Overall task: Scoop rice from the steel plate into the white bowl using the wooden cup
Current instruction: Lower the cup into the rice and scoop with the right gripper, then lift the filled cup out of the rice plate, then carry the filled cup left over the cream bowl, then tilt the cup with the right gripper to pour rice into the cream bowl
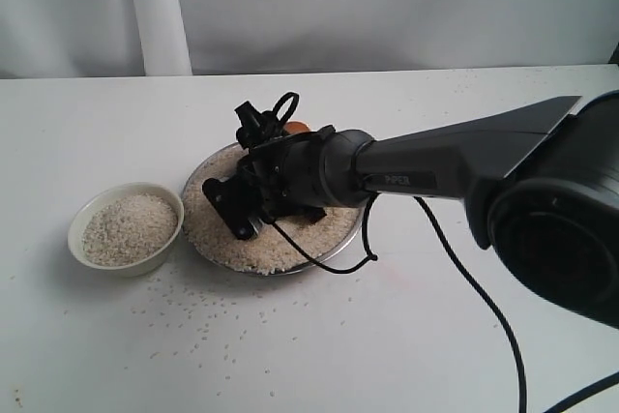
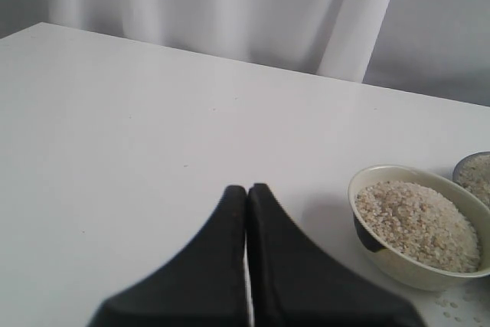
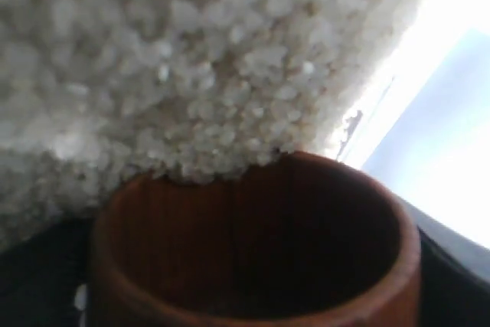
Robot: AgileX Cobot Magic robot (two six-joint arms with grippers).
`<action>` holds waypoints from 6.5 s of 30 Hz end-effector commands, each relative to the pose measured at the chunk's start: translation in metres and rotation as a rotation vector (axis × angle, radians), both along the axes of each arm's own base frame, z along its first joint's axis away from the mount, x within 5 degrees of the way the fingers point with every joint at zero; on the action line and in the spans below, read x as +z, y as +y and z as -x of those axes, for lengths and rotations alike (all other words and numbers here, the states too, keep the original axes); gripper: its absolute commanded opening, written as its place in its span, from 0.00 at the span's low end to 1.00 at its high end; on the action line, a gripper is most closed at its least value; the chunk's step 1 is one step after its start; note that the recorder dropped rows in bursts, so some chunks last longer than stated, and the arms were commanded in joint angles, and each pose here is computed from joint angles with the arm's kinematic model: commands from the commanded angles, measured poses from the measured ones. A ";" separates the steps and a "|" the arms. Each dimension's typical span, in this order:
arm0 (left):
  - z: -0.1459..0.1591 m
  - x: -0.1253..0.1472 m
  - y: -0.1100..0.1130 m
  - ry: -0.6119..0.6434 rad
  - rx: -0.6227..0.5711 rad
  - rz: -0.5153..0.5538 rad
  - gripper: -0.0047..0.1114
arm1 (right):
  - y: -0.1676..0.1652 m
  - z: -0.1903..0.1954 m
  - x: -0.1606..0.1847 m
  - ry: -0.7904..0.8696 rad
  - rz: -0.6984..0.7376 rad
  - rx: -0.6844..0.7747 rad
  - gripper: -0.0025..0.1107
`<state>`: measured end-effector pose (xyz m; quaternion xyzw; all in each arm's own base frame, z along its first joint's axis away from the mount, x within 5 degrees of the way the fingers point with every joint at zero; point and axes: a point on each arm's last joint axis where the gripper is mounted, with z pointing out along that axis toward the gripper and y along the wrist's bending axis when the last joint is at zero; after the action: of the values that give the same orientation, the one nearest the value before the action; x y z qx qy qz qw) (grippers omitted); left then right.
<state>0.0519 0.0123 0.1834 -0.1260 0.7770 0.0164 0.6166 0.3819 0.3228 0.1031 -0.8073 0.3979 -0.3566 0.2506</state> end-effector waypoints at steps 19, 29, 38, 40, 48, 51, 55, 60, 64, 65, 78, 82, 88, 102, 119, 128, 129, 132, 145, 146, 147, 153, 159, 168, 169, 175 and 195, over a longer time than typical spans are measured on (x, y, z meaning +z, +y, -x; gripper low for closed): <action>-0.001 0.000 0.000 0.001 -0.002 0.007 0.04 | 0.012 0.011 0.012 0.152 -0.273 -0.051 0.02; -0.001 0.000 0.000 0.001 -0.002 0.007 0.04 | 0.016 0.016 0.024 0.215 -0.390 -0.089 0.02; -0.001 0.000 0.000 0.001 -0.002 0.007 0.04 | 0.016 0.018 0.029 0.258 -0.424 -0.123 0.02; -0.001 0.000 0.000 0.001 -0.002 0.007 0.04 | 0.015 0.019 0.030 0.261 -0.424 -0.130 0.02; -0.001 0.000 0.000 0.001 -0.002 0.007 0.04 | 0.015 0.020 0.028 0.300 -0.460 -0.181 0.02; -0.001 0.000 0.000 0.001 -0.002 0.007 0.04 | 0.015 0.022 0.027 0.324 -0.488 -0.208 0.02; -0.001 0.000 0.000 0.001 -0.002 0.007 0.04 | 0.015 0.023 0.026 0.358 -0.530 -0.248 0.02; -0.001 0.000 0.000 0.001 -0.002 0.007 0.04 | 0.015 0.023 0.026 0.369 -0.543 -0.261 0.02; -0.001 0.000 0.000 0.001 -0.002 0.007 0.04 | 0.016 0.023 0.026 0.377 -0.559 -0.277 0.02; -0.001 0.000 0.000 0.001 -0.002 0.007 0.04 | 0.014 0.022 0.026 0.382 -0.574 -0.292 0.02; -0.001 0.000 0.000 0.001 -0.002 0.007 0.04 | -0.005 0.006 0.024 0.469 -0.743 -0.476 0.02; -0.001 0.000 0.000 0.001 -0.002 0.007 0.04 | -0.010 0.000 0.025 0.500 -0.831 -0.546 0.02; -0.001 0.000 0.000 0.001 -0.002 0.007 0.04 | -0.012 -0.004 0.026 0.538 -0.940 -0.614 0.02; -0.001 0.000 0.000 0.001 -0.002 0.007 0.04 | -0.016 -0.013 0.031 0.549 -1.098 -0.690 0.02; -0.001 0.000 0.000 0.001 -0.002 0.007 0.04 | -0.009 -0.001 0.088 0.514 -1.171 -0.600 0.02; -0.001 0.000 0.000 0.001 -0.002 0.007 0.04 | 0.016 0.032 0.121 0.508 -1.127 -0.464 0.02; -0.001 0.000 0.000 0.001 -0.002 0.007 0.04 | 0.019 0.037 0.126 0.501 -1.118 -0.434 0.02; -0.001 0.000 0.000 0.001 -0.002 0.007 0.04 | 0.029 0.049 0.134 0.489 -1.081 -0.352 0.02; -0.001 0.000 0.000 0.001 -0.002 0.007 0.04 | 0.097 0.073 0.153 0.305 -0.759 -0.063 0.02; -0.001 0.000 0.000 0.001 -0.002 0.007 0.04 | 0.101 0.070 0.142 0.285 -0.716 -0.044 0.02; -0.001 0.000 0.000 0.001 -0.002 0.007 0.04 | 0.102 0.068 0.136 0.269 -0.685 -0.029 0.02; -0.001 0.000 0.000 0.001 -0.002 0.007 0.04 | 0.103 0.059 0.104 0.184 -0.502 0.021 0.02; -0.001 0.000 0.000 0.001 -0.002 0.007 0.04 | 0.106 0.055 0.083 0.138 -0.399 0.071 0.02; -0.001 0.000 0.000 0.001 -0.002 0.007 0.04 | 0.111 0.058 0.080 0.049 -0.303 0.149 0.02; -0.001 0.000 0.000 0.001 -0.002 0.007 0.04 | 0.111 0.058 0.080 0.044 -0.300 0.152 0.02; -0.001 0.000 0.000 0.001 -0.002 0.007 0.04 | 0.114 0.060 0.079 0.010 -0.265 0.184 0.02; -0.001 0.000 0.000 0.001 -0.002 0.007 0.04 | 0.122 0.066 0.070 -0.088 -0.128 0.282 0.02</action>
<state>0.0519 0.0123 0.1834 -0.1260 0.7770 0.0164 0.6166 0.3177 0.4432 0.1645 -0.8233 0.3045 -0.3175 0.3587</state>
